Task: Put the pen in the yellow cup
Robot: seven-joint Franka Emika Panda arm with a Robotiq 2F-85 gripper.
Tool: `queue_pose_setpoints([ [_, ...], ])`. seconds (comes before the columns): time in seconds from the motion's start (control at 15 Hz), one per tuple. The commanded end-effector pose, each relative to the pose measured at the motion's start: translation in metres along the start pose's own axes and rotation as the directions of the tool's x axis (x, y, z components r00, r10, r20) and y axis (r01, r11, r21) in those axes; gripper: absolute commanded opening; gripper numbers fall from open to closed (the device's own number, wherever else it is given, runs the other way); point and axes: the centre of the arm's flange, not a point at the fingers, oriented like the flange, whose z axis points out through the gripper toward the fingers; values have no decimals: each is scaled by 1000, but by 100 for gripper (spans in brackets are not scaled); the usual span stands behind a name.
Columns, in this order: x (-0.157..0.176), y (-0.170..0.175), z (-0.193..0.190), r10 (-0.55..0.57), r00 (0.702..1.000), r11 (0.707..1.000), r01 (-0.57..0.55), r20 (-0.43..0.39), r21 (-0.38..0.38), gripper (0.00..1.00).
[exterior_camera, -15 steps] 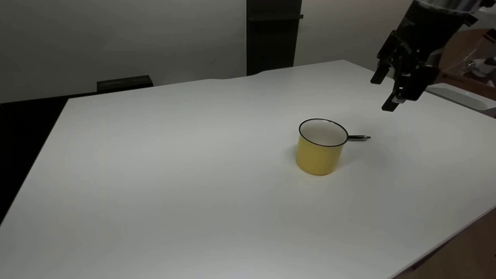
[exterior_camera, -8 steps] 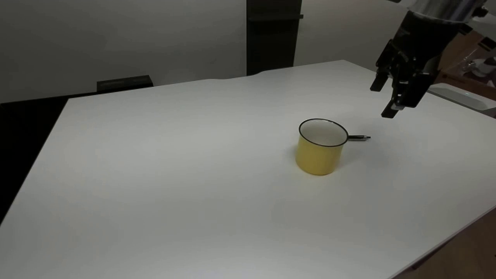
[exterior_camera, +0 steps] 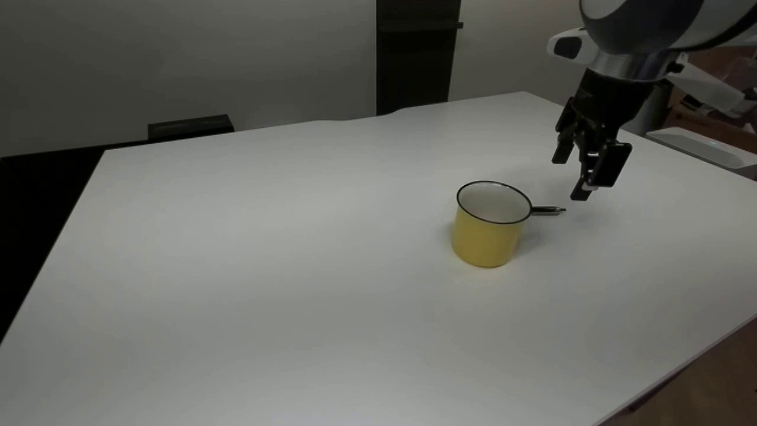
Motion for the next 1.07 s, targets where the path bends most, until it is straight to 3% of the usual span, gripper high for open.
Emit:
queue_pose_setpoints([
  [0.0, 17, 28, 30, -52, 999, 999, 52, -2, 11, 100],
  [0.6, 38, 19, 43, -138, 990, 990, 139, -20, 25, 100],
  [1.0, 44, 6, 49, -98, 995, 995, 98, -7, -33, 100],
])
